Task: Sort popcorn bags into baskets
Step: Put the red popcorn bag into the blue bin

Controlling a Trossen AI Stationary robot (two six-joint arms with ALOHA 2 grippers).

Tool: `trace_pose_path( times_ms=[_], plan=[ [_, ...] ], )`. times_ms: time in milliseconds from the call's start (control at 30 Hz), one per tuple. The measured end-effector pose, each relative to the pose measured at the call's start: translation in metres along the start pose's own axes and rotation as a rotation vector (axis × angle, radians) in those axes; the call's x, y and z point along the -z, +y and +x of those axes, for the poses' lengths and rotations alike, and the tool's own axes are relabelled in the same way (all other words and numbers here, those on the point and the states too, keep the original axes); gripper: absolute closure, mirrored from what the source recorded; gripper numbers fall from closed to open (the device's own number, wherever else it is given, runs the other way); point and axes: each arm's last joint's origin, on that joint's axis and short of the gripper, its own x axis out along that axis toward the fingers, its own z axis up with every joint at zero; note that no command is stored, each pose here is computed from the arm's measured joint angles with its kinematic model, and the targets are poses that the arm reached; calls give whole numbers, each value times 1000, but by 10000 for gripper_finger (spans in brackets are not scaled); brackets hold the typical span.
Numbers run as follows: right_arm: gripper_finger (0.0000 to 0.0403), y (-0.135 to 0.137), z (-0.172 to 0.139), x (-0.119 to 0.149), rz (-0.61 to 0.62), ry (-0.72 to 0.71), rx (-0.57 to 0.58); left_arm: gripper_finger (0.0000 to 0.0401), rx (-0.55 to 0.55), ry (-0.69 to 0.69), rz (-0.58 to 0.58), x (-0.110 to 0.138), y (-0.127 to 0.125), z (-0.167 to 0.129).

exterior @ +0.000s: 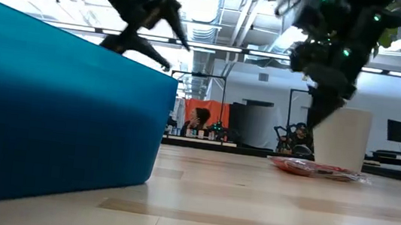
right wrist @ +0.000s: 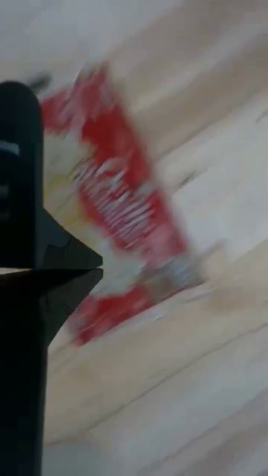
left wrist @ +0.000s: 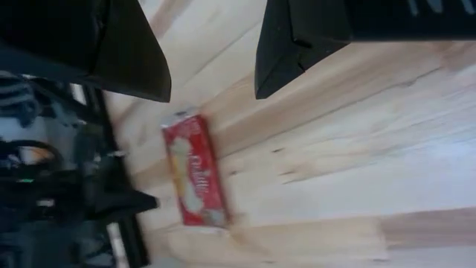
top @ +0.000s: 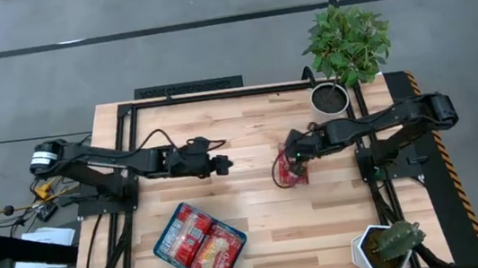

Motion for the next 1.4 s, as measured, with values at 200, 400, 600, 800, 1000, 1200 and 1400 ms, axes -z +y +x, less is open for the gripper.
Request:
trace_pose_path(
  times_ms=[200, 400, 600, 800, 1000, 1200, 1400],
  plan=[
    [376, -3, 17, 36, 7, 141, 140, 218, 3, 46, -13, 2, 5, 20],
    [392, 7, 40, 49, -19, 159, 131, 218, 25, 52, -28, 3, 7, 33],
    [385, 21, 58, 44, -61, 157, 77, 218, 11, 44, -35, 2, 10, 39],
    [375, 33, 63, 21, -130, 109, 38, 218, -23, 29, -46, -2, 16, 46],
    [392, 44, 59, -2, -168, -14, -107, 218, -63, 28, -53, -3, 26, 60],
    [382, 51, 51, -17, -196, -94, -194, 218, -123, 48, -42, 0, 40, 75],
    [375, 46, 32, -21, -186, -129, -200, 197, -88, 74, 37, -2, 46, 89]
  ],
)
